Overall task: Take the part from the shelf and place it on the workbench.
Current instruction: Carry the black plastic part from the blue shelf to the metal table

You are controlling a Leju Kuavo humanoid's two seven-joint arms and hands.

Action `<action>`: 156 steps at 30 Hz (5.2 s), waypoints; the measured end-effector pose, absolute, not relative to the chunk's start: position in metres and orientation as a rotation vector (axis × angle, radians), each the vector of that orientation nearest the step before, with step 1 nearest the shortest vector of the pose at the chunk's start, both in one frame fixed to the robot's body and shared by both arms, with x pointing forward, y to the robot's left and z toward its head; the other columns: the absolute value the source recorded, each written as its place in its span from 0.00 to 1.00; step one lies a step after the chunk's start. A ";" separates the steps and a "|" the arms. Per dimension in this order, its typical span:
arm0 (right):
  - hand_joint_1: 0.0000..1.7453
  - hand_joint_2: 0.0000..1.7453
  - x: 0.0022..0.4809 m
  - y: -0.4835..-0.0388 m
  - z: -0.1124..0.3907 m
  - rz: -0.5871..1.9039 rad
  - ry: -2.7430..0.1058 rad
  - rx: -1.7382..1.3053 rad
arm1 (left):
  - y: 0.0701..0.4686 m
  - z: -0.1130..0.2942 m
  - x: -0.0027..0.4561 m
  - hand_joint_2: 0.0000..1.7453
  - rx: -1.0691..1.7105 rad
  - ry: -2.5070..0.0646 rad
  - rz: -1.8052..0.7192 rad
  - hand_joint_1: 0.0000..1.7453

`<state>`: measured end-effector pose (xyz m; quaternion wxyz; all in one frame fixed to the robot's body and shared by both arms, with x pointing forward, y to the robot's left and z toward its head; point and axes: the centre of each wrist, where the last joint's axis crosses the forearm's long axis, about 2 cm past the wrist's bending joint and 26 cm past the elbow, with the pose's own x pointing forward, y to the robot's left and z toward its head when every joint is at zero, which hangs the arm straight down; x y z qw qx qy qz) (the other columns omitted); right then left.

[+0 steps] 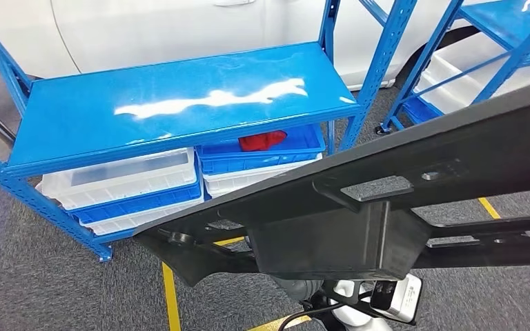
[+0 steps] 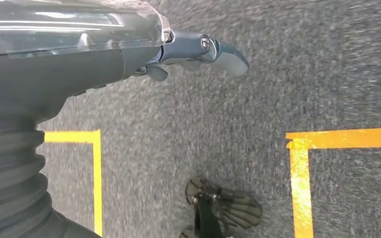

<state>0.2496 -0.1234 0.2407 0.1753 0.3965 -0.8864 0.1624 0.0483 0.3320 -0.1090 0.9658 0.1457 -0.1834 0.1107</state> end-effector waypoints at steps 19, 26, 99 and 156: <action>1.00 1.00 0.252 -0.129 0.243 0.481 -2.525 1.110 | 0.331 -0.109 0.047 1.00 0.292 -0.367 0.224 0.00; 1.00 1.00 0.252 -0.130 0.243 0.483 -2.526 1.109 | 0.331 -0.109 0.047 1.00 0.293 -0.367 0.224 0.00; 1.00 1.00 0.260 -0.127 0.229 0.471 -2.507 0.877 | 0.337 -0.109 0.047 1.00 0.264 -0.345 0.212 0.00; 1.00 1.00 0.282 -0.117 0.229 0.433 -2.555 0.681 | 0.329 -0.110 0.044 1.00 0.226 -0.359 0.231 0.00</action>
